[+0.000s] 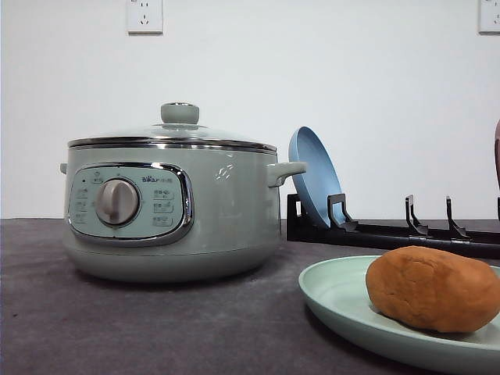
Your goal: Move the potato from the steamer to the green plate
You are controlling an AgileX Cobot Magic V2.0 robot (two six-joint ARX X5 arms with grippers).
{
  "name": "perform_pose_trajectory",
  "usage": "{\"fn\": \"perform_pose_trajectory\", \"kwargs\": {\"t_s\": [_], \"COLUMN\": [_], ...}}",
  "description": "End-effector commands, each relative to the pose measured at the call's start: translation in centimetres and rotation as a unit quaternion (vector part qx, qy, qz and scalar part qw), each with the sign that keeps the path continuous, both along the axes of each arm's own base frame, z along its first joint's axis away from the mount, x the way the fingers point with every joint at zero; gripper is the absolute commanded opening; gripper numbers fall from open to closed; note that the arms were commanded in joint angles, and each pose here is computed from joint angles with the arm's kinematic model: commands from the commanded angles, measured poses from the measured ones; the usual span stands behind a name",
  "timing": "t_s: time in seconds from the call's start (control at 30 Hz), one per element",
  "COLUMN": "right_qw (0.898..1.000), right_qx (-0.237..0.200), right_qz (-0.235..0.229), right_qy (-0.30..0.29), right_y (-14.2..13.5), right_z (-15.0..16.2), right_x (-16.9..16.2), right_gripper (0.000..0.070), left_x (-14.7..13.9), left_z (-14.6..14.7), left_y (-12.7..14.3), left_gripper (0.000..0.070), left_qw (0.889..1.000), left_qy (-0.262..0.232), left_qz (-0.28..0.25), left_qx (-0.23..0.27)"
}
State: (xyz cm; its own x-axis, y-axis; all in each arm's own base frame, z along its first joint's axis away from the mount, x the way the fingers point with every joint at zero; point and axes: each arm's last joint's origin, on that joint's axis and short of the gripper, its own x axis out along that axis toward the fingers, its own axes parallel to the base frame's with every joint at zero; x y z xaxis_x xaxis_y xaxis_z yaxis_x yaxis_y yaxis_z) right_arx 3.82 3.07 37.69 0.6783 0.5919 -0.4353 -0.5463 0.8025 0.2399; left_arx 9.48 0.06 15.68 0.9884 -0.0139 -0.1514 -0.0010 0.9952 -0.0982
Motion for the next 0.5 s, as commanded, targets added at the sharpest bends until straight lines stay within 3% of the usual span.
{"fn": "perform_pose_trajectory", "kwargs": {"t_s": [0.0,0.2,0.33,0.47], "right_qw": [1.0,1.0,0.995,0.983], "right_qx": [0.003,0.007,0.021,0.023], "right_qz": [0.006,-0.022,-0.086,-0.165], "right_qy": [-0.01,-0.015,-0.042,-0.072], "right_y": [0.0,0.2,-0.2,-0.6], "right_z": [0.4,-0.3,-2.1,-5.2], "right_x": [-0.1,0.7,1.6,3.1], "right_gripper": [0.0019,0.0019,0.0019,0.0019], "left_x": [0.1,0.1,0.1,0.1], "left_z": [-0.7,-0.7,-0.7,-0.7], "left_y": [0.0,0.0,0.0,0.0], "left_gripper": [0.0,0.0,0.0,0.0], "left_qw": [1.0,1.0,1.0,1.0], "left_qy": [0.013,0.013,0.013,0.013], "left_qz": [0.0,0.0,0.0,0.0], "left_qx": [0.004,0.004,0.004,0.004]}}
